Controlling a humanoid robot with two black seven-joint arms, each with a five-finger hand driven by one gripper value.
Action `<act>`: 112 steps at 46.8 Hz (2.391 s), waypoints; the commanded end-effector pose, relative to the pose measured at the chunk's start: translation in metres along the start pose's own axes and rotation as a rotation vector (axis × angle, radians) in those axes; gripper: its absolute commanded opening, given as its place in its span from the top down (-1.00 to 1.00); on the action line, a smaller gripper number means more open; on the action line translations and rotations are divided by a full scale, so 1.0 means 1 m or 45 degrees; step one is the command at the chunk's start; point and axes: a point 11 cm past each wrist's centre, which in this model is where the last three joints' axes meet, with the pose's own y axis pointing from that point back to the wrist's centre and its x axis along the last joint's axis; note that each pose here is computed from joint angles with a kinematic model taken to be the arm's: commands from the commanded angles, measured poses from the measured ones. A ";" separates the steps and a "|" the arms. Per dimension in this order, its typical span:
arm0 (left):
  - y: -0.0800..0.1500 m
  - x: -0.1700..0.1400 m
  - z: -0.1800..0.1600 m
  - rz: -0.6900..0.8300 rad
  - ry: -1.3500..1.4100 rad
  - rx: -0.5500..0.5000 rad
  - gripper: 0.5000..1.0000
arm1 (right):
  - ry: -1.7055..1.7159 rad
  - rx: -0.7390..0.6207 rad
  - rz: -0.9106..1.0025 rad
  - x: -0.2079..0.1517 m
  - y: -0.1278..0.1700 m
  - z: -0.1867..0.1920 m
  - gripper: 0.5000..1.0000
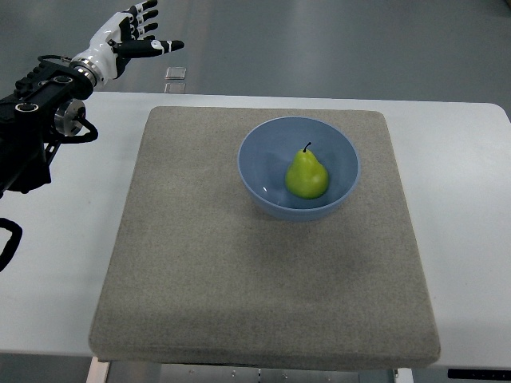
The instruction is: Place pear in bowl with left hand
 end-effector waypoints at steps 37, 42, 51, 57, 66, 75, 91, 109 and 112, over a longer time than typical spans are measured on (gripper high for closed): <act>0.016 0.016 -0.042 0.094 0.639 -0.005 -0.96 | 0.000 0.001 0.000 0.000 0.000 0.000 -0.70; 0.017 0.017 -0.042 0.095 0.639 -0.007 -0.97 | 0.000 0.001 0.000 0.000 0.000 0.000 -0.70; 0.017 0.017 -0.042 0.096 0.639 -0.009 -0.97 | 0.000 0.001 0.000 0.000 0.000 0.000 -0.70; 0.016 0.016 -0.042 0.093 0.638 -0.009 -0.97 | 0.000 0.001 -0.002 -0.001 0.000 0.000 -0.70; 0.016 0.016 -0.042 0.087 0.631 -0.008 -0.97 | 0.000 -0.001 0.000 0.000 0.000 0.000 -0.70; 0.015 0.009 -0.043 0.071 0.629 0.000 -0.97 | 0.000 0.001 0.000 0.000 0.000 0.000 -0.70; 0.012 -0.008 -0.042 0.012 0.652 -0.019 -0.97 | 0.000 -0.001 0.000 0.000 0.000 0.000 -0.69; 0.010 -0.020 -0.046 -0.013 0.666 -0.010 -0.97 | -0.008 0.009 -0.009 -0.002 0.000 -0.004 -0.70; 0.010 -0.024 -0.050 -0.019 0.669 0.001 -0.97 | -0.004 0.002 -0.009 -0.002 0.000 -0.003 -0.70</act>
